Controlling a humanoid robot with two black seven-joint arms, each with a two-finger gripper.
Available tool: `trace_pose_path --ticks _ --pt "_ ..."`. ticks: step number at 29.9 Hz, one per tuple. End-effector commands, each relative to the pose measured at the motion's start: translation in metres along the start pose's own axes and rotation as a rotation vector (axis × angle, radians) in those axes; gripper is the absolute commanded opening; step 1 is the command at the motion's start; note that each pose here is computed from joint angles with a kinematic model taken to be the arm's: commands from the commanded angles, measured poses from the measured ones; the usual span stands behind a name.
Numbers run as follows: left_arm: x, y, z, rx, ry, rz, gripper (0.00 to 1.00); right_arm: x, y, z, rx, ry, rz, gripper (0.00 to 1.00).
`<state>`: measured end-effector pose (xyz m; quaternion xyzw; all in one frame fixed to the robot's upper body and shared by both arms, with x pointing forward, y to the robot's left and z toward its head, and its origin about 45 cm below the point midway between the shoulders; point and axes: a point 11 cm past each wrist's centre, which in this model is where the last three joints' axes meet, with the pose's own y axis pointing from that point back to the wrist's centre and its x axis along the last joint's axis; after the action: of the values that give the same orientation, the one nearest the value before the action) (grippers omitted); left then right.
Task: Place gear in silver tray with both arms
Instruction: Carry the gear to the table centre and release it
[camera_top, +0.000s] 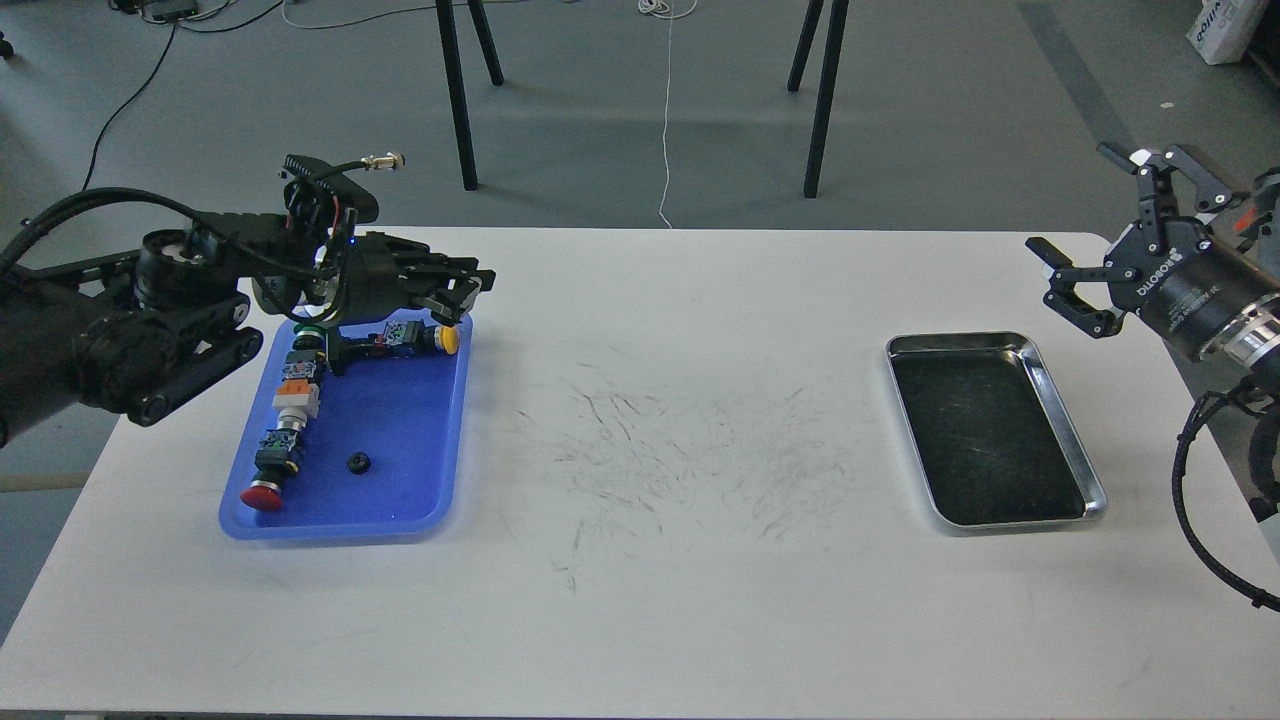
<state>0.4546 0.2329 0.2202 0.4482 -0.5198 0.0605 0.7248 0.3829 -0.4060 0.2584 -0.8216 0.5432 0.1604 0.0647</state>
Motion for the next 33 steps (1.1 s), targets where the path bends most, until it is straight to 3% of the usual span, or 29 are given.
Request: trace_pose_path --ticks 1,22,33 --pt "0.019 -0.025 0.033 -0.074 -0.036 0.012 0.24 0.001 0.000 0.000 -0.001 0.001 0.004 0.99" --pt "0.021 -0.111 0.160 -0.296 -0.119 -0.045 0.25 0.005 0.001 0.001 -0.006 0.009 0.018 0.99" --pt "-0.005 -0.108 0.110 -0.148 -0.127 -0.122 0.25 0.012 0.003 0.004 -0.008 0.007 0.037 0.99"
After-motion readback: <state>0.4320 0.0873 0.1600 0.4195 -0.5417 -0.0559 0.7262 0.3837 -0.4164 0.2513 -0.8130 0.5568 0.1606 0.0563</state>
